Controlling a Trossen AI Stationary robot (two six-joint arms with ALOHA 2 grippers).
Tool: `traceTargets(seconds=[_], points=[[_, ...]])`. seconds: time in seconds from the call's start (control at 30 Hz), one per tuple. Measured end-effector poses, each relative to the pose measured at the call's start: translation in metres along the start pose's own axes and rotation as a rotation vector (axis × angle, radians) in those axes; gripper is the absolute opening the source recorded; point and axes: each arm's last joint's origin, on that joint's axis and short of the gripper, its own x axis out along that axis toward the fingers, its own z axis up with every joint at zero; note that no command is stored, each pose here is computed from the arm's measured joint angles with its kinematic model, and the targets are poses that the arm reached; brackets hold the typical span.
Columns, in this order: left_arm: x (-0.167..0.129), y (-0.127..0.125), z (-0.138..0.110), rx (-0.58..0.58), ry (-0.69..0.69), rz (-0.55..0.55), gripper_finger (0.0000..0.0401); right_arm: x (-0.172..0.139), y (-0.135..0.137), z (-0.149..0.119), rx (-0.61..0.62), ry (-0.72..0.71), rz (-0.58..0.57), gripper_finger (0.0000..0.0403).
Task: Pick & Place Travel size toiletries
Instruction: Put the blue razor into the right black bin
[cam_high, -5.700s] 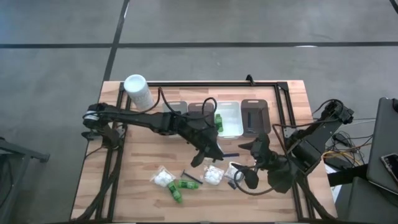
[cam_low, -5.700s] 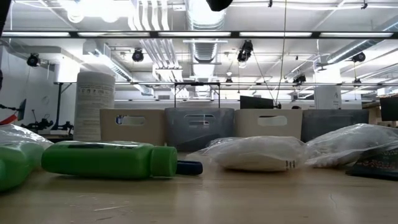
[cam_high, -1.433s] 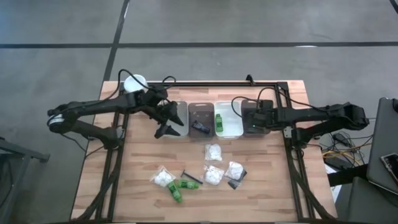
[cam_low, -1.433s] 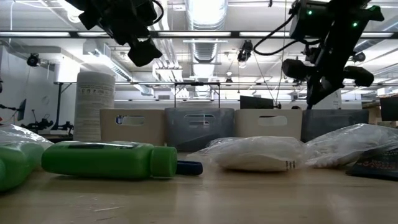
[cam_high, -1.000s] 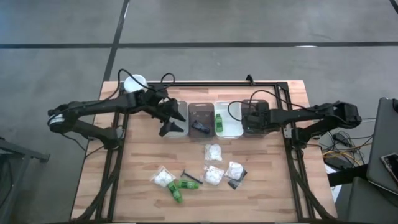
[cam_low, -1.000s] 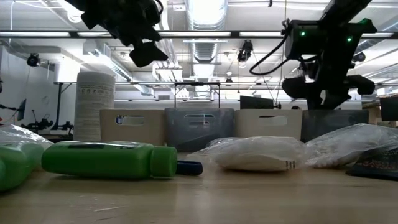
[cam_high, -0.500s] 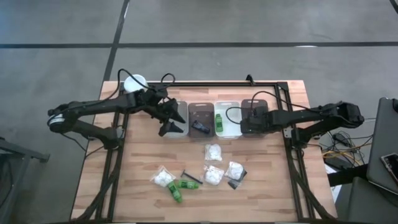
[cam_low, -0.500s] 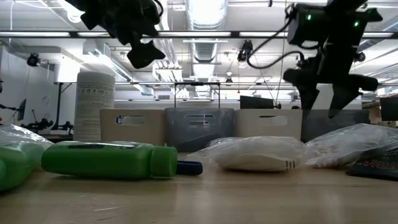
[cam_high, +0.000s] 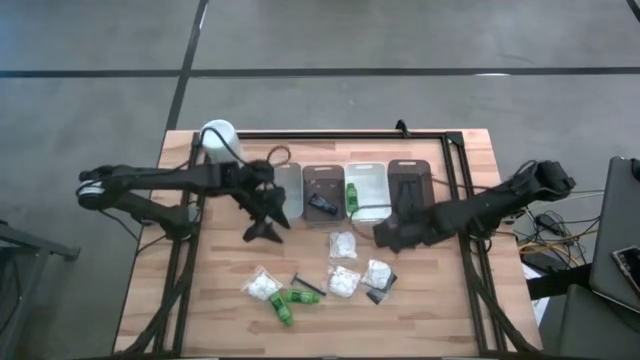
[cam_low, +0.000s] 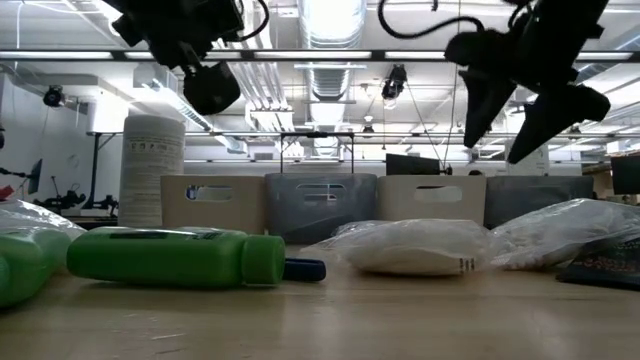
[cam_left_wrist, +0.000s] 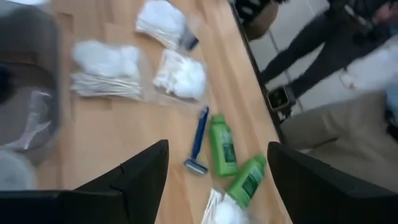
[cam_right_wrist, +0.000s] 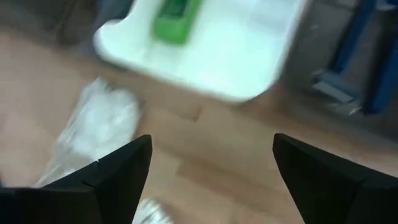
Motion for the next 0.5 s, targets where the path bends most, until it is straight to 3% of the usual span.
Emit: traceTargets(seconds=[0.3,0.5], points=[[0.038,-0.034,-0.026,0.303,0.080,0.045,0.0278,0.007,0.060,-0.037,-0.043,0.048,-0.002,0.0320],[0.059,-0.045,-0.031,0.364,0.082,0.065,0.0276,0.000,0.089,-0.058,-0.019,0.060,0.040,0.0333]])
